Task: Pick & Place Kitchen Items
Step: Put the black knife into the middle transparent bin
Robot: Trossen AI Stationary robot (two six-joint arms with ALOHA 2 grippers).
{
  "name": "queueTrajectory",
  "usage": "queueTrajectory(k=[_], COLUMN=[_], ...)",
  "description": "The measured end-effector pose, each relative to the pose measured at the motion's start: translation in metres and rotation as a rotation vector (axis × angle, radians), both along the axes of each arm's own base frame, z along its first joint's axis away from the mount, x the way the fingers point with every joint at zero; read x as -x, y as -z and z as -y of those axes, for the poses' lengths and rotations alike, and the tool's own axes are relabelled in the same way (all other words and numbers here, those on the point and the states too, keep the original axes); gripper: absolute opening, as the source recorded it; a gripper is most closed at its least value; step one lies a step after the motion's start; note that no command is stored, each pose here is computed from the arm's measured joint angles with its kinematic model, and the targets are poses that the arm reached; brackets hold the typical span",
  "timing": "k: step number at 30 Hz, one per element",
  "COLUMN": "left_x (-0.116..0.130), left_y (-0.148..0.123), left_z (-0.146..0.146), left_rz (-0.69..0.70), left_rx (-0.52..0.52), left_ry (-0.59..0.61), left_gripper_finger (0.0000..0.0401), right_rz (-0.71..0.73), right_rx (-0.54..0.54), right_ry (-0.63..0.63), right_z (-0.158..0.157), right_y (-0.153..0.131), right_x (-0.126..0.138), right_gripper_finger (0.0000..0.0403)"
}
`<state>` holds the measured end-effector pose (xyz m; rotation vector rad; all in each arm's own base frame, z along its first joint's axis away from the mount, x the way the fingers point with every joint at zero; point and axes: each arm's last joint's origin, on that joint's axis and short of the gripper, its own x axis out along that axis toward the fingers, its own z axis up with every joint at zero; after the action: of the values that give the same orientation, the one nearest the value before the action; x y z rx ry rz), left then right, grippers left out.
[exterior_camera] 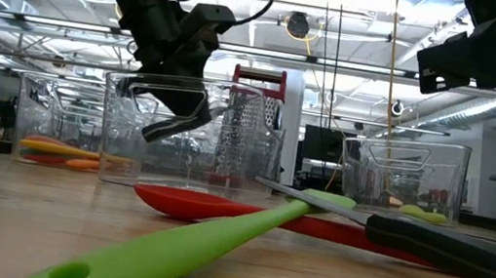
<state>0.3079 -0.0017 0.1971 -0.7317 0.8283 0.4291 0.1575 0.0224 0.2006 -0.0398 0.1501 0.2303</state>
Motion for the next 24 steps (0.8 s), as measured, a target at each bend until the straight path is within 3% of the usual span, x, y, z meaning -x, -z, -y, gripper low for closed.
queueTrajectory(k=[7,18,24], left_x=[0.000,0.001,0.003], left_y=[0.000,0.001,0.002], left_z=[0.005,0.015,0.013], left_rz=[-0.003,-0.009,-0.035], left_rx=[-0.009,-0.044,-0.032], left_ry=[0.037,0.197,0.186], left_gripper_finger=[0.0055,0.0055,0.0055], right_rz=[0.000,0.000,0.000], right_rx=[0.000,0.000,0.000], right_ry=[0.000,0.000,0.000], right_z=[0.000,0.000,0.000], right_y=[0.000,0.000,0.000], right_x=[0.000,0.000,0.000], right_gripper_finger=[0.0000,0.0000,0.0000])
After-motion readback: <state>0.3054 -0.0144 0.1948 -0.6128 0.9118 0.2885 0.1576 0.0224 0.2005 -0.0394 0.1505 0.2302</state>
